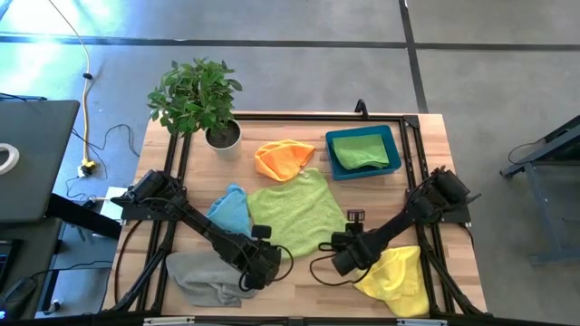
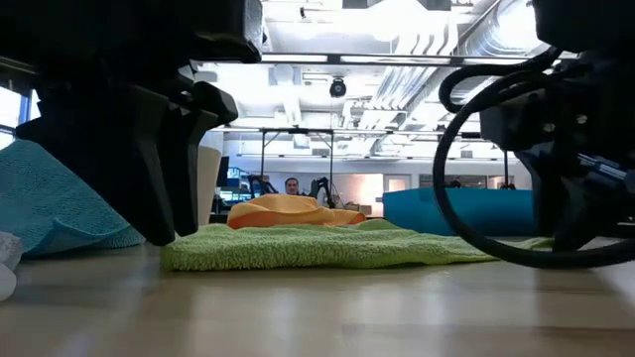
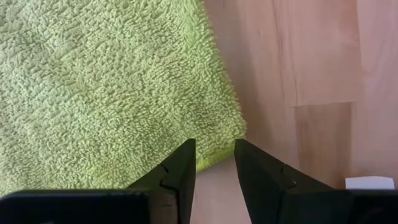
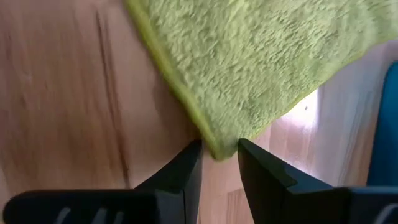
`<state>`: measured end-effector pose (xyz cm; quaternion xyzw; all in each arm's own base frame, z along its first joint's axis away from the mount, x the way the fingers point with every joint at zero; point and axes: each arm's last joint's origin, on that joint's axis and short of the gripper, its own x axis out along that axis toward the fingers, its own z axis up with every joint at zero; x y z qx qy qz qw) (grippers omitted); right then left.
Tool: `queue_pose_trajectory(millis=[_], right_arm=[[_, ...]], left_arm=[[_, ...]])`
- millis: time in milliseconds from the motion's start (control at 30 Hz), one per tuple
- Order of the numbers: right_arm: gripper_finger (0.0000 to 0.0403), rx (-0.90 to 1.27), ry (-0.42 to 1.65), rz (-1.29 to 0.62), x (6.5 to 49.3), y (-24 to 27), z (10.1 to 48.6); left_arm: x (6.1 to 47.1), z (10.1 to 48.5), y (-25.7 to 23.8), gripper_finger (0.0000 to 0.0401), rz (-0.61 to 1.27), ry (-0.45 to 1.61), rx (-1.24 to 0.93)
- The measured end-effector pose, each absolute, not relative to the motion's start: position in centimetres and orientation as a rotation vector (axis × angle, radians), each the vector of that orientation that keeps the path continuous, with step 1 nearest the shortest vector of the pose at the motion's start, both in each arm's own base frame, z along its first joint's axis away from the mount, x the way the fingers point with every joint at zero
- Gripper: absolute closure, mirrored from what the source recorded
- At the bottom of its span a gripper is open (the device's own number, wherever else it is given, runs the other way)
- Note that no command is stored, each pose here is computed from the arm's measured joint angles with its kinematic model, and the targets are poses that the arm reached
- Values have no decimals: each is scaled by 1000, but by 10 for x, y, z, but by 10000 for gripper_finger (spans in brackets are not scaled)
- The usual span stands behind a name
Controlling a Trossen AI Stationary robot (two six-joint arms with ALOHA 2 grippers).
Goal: Fold microfiber towels
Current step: Fold the light green microfiber cloth
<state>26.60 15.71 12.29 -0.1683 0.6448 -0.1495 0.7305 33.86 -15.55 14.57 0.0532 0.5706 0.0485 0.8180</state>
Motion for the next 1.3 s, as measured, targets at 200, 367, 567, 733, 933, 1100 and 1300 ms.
queue_pose_trajectory(millis=[200, 367, 567, 733, 933, 1100, 1300], right_arm=[[327, -326, 1348, -405, 270, 156, 121], [387, -287, 1344, -407, 271, 157, 121], [397, -160, 1405, -397, 275, 158, 125], [401, 37, 1471, -363, 289, 160, 141], [402, 213, 1478, -333, 310, 154, 159], [402, 286, 1420, -320, 328, 150, 178], [402, 325, 1354, -296, 345, 146, 204]], left_arm=[[339, 146, -155, 298, 107, 1212, 111], [339, 146, -155, 298, 130, 1199, 123], [339, 147, -156, 298, 135, 1196, 128], [345, 159, -162, 298, 112, 1166, 143], [353, 175, -171, 298, 68, 1106, 150], [359, 179, -175, 298, 68, 1023, 152], [366, 186, -179, 298, 176, 851, 219]])
